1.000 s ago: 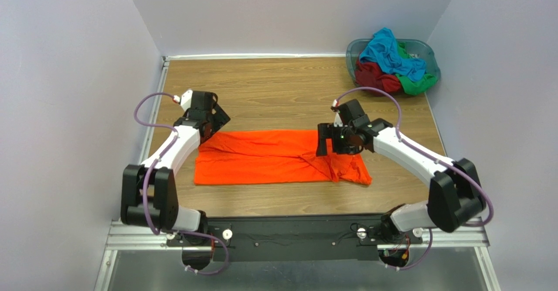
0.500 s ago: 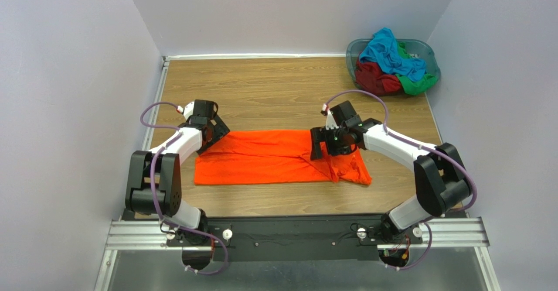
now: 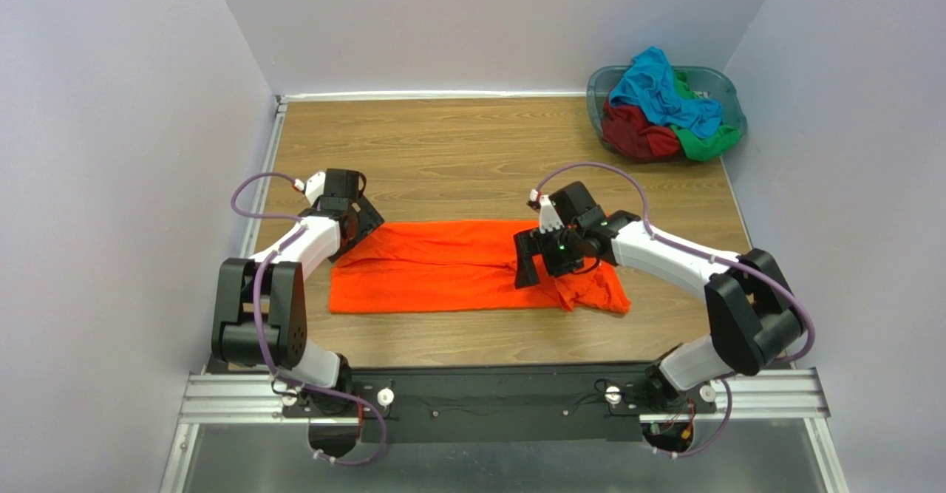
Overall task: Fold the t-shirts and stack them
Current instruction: Fold the tshirt
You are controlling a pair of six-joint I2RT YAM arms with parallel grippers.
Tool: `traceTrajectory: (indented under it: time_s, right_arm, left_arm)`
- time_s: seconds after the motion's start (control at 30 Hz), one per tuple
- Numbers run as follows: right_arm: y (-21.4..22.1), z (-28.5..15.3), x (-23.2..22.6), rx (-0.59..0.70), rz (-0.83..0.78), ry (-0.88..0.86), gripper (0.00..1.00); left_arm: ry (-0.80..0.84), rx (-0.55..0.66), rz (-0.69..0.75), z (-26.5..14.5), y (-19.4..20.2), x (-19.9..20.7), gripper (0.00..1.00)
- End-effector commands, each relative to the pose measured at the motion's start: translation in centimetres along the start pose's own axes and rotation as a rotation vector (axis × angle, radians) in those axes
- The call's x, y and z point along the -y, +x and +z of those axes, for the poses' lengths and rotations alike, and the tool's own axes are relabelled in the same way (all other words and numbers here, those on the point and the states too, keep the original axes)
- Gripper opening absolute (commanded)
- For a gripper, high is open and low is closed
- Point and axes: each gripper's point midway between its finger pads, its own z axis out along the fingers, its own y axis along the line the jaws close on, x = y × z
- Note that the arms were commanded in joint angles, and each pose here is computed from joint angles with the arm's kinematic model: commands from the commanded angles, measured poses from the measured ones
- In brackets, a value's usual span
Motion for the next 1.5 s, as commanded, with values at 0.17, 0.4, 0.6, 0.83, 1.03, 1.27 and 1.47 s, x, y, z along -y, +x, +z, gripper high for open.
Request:
traceTrajectory:
  time_s: [0.17, 0.4, 0.6, 0.83, 1.03, 1.27, 1.47]
  right_arm:
    - [1.2, 0.3, -4.0, -0.020, -0.087, -0.104, 1.00]
    - [2.5, 1.3, -8.3, -0.060, -0.159, -0.138, 1.00]
    - [2.1, 1.3, -8.4, -0.021, -0.140, -0.059, 1.00]
    - [0.2, 0.2, -5.2, 0.066, -0.079, 0.164, 1.00]
    - [-0.7, -2.1, -3.2, 0.152, -0.008, 0.298, 1.00]
    - [-0.4, -5.5, 1.9, 0.216, 0.226, 0.441, 1.00]
    - [1.9, -5.1, 4.1, 0.153, 0.414, 0.414, 0.99]
  left_arm:
    - [-0.040, 0.029, 0.002, -0.2, -0.7, -0.9, 0.98]
    - [-0.031, 0.045, -0.006, -0.8, -1.2, -0.7, 0.98]
    - [-0.033, 0.045, -0.006, -1.0, -1.3, -0.8, 0.98]
    - [-0.030, 0.057, -0.011, -1.4, -1.7, -0.7, 0.98]
    - [-0.032, 0.062, -0.016, -1.5, -1.8, -0.7, 0.98]
    - [-0.024, 0.052, -0.019, -1.4, -1.3, -0.8, 0.98]
    - [-0.024, 0.041, -0.013, -1.0, -0.8, -1.0, 0.98]
